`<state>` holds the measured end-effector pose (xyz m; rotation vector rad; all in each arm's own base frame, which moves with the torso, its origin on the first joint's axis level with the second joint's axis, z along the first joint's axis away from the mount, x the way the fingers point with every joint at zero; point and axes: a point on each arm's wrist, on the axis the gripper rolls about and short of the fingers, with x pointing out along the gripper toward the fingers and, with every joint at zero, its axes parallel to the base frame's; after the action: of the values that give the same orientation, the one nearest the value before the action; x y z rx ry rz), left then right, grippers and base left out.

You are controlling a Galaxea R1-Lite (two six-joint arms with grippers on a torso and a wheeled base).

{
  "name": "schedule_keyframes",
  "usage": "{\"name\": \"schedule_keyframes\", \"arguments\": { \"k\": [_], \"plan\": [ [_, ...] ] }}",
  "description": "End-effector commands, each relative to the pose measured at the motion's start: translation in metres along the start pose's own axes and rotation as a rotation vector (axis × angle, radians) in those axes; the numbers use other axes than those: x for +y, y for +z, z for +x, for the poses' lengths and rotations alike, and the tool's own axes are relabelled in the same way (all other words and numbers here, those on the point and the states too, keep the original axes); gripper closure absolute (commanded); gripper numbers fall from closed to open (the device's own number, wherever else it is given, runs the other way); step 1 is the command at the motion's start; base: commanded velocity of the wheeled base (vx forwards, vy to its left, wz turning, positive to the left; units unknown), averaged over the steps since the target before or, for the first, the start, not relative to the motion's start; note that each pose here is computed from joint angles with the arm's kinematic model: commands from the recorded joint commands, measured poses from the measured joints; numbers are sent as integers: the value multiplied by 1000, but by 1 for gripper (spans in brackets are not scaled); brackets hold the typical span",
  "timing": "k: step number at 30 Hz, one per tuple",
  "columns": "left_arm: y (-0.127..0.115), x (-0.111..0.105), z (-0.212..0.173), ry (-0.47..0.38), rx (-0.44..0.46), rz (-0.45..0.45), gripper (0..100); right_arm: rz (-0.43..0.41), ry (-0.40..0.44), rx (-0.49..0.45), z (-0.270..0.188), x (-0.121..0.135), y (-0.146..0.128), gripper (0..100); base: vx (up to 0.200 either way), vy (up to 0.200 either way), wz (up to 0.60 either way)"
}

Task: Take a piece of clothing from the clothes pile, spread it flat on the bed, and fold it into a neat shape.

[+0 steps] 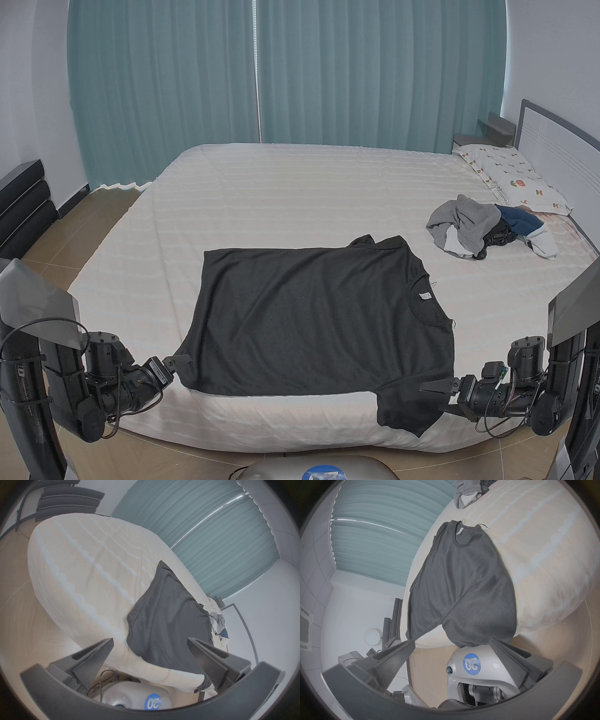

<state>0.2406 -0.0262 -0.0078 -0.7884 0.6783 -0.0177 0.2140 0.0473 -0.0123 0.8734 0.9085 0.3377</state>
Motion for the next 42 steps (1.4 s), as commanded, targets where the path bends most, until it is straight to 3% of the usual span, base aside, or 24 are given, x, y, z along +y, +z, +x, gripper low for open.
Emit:
{"name": "schedule_keyframes", "arguments": {
  "k": [1,10,11,19,23,35,42],
  "plan": [
    [-5,12,31,50,4,17,0,-6,8,-6,1,0,1,0,0,0,0],
    [6,14,48,54,-66,16,0,-3,7,-5,5,-1,2,0,0,0,0],
    [7,15,50,59,-77,14,100,-4,7,-5,5,-1,2,0,0,0,0],
    [1,20,46,142,-103,11,100,-2,5,-10,2,-1,2,0,0,0,0],
    [-8,27,31,206,-75,5,100,-2,5,-9,2,-1,2,0,0,0,0],
    [-14,30,14,228,-65,2,100,0,-3,-11,-2,-1,0,0,0,0,0],
    [-15,30,14,227,-60,1,100,7,-55,-56,-3,-4,1,0,0,0,0]
  ]
}}
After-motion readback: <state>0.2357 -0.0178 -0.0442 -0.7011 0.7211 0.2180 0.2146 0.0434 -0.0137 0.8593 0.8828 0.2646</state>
